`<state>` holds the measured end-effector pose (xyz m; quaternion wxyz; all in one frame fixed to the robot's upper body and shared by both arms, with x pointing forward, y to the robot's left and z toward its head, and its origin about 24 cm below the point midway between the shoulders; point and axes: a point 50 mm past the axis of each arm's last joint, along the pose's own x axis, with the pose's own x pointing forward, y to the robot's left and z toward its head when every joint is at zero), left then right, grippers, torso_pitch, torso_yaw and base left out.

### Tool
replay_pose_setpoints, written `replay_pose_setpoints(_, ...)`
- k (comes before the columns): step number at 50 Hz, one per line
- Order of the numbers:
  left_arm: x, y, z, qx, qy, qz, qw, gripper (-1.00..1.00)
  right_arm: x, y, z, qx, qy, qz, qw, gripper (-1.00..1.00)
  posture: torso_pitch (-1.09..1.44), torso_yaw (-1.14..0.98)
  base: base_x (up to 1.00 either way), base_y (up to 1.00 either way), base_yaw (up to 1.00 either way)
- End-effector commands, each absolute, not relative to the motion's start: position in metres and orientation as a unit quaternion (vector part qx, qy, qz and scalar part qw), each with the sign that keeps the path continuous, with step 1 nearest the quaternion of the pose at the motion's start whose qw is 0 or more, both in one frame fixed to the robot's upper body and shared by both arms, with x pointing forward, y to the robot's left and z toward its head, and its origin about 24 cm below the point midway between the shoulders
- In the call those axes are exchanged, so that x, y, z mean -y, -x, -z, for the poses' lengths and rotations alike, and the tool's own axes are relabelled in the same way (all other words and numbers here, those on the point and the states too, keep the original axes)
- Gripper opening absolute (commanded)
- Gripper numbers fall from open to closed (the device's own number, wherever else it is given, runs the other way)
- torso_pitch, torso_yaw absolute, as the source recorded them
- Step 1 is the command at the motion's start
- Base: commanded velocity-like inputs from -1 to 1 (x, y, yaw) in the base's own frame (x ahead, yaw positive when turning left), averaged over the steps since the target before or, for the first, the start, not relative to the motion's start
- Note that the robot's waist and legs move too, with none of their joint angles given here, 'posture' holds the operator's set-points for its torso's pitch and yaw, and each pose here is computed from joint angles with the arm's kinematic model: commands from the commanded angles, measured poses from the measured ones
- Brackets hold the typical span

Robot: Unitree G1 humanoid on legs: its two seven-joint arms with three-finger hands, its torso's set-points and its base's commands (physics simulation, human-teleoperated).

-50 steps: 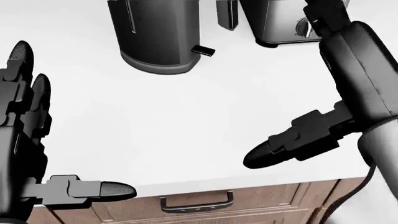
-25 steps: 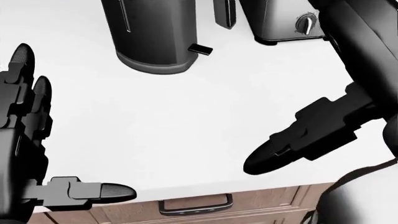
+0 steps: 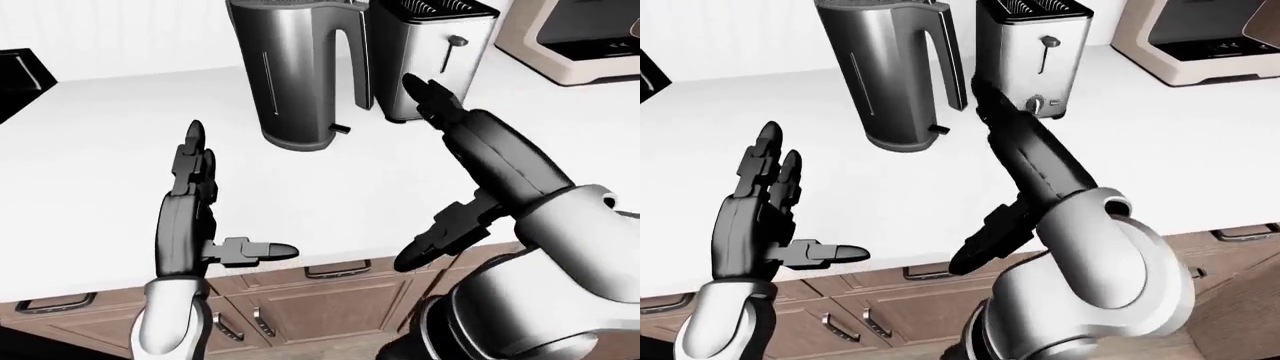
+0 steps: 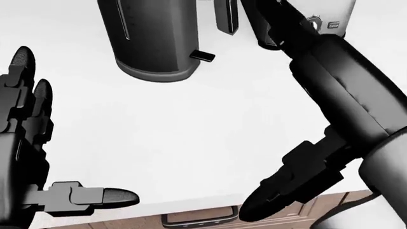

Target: Press down the lever to turn on the electric kettle.

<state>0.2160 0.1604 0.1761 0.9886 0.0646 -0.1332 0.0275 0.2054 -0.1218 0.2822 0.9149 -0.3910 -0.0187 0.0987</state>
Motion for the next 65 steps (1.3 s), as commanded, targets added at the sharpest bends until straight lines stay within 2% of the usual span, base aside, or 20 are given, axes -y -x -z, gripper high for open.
replay_pose_setpoints(1, -0.160, -0.212, -0.188, 0.172, -0.067, -0.029, 0.982, 1.00, 0.117, -0.202, -0.286, 0.032, 0.410, -0.100, 0.906, 1.00, 0.00, 0.00, 0.00, 0.00, 0.00)
replay_pose_setpoints(18, -0.161, -0.211, -0.188, 0.172, -0.065, -0.031, 0.983, 1.00, 0.093, -0.200, -0.282, 0.005, 0.433, -0.144, 0.890, 1.00, 0.00, 0.00, 0.00, 0.00, 0.00)
replay_pose_setpoints(28, -0.161, -0.212, -0.188, 0.172, -0.064, -0.031, 0.983, 1.00, 0.087, -0.206, -0.290, -0.018, 0.495, -0.138, 0.858, 1.00, 0.00, 0.00, 0.00, 0.00, 0.00)
replay_pose_setpoints(34, -0.160, -0.212, -0.190, 0.172, -0.064, -0.031, 0.982, 1.00, 0.084, -0.208, -0.292, -0.021, 0.550, -0.131, 0.824, 1.00, 0.00, 0.00, 0.00, 0.00, 0.00)
replay_pose_setpoints(40, -0.161, -0.212, -0.190, 0.173, -0.063, -0.032, 0.982, 1.00, 0.077, -0.209, -0.282, -0.034, 0.584, -0.152, 0.797, 1.00, 0.00, 0.00, 0.00, 0.00, 0.00)
replay_pose_setpoints(65, -0.163, -0.213, -0.191, 0.173, -0.062, -0.033, 0.982, 1.00, 0.063, -0.242, -0.292, -0.059, 0.660, -0.174, 0.728, 1.00, 0.00, 0.00, 0.00, 0.00, 0.00)
